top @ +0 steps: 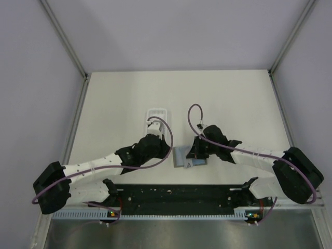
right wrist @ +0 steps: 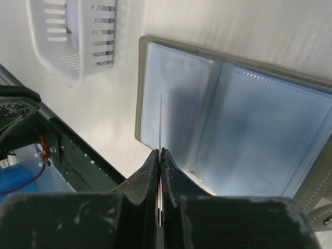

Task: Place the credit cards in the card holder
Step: Insert the credit card into the card holder.

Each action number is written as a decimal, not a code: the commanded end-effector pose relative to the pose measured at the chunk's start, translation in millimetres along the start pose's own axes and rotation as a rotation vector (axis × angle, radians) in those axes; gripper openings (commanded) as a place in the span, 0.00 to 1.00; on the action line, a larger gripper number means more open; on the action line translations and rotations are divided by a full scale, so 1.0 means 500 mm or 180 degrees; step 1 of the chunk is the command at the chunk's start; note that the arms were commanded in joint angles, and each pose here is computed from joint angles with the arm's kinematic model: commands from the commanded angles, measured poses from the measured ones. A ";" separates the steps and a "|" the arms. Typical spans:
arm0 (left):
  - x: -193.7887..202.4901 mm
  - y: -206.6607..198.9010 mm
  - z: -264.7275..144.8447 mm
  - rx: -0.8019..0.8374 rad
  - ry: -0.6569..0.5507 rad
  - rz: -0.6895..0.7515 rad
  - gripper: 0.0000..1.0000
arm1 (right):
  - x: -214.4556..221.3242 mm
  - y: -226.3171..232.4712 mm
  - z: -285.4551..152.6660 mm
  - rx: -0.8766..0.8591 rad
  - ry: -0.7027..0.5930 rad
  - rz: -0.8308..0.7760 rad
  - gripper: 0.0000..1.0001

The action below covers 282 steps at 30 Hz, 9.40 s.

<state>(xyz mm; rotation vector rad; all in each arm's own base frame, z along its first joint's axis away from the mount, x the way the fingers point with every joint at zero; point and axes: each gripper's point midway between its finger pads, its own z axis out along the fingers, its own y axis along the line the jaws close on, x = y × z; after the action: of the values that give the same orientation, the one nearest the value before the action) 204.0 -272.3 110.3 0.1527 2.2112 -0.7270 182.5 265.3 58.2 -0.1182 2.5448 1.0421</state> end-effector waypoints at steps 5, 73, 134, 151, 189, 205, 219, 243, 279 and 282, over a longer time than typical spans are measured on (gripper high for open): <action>0.007 0.010 0.007 -0.0016 -0.0015 0.0020 0.00 | -0.050 0.022 0.013 0.0070 -0.0217 -0.0131 0.00; 0.117 0.031 0.082 0.0541 0.0442 -0.0350 0.00 | -0.050 -0.037 -0.020 -0.0113 -0.0236 0.0185 0.00; 0.153 0.051 0.096 0.0426 0.0628 -0.0313 0.00 | -0.075 -0.070 0.040 -0.0209 -0.0375 0.0138 0.00; 0.154 0.050 0.100 0.0433 0.0634 -0.0318 0.00 | -0.081 -0.095 0.021 0.0029 -0.0549 0.0135 0.00; 0.153 0.044 0.105 0.0456 0.0667 -0.0324 0.00 | 0.004 -0.071 0.043 -0.0502 -0.0133 0.0426 0.00; 0.152 0.045 0.096 0.0468 0.0636 -0.0348 0.00 | -0.003 -0.051 0.070 -0.0157 -0.0389 0.0496 0.20; 0.153 0.039 0.100 0.0504 0.0644 -0.0366 0.00 | -0.045 -0.047 0.002 0.0573 -0.0230 -0.0178 0.48; 0.153 0.035 0.104 0.0534 0.0664 -0.0337 0.00 | -0.004 -0.004 0.076 0.0434 0.0110 -0.0367 0.43; 0.153 0.032 0.104 0.0550 0.0667 -0.0352 0.00 | -0.007 0.054 0.064 0.0513 0.0147 -0.0883 0.45; 0.153 0.033 0.103 0.0546 0.0663 -0.0347 0.00 | -0.006 0.066 0.065 0.0458 0.0150 -0.0933 0.44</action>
<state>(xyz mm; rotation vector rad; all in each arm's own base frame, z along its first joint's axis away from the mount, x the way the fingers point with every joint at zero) 191.3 -293.1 22.1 0.1863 2.3637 -0.9981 184.7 274.9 32.4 -0.3895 2.6350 0.6056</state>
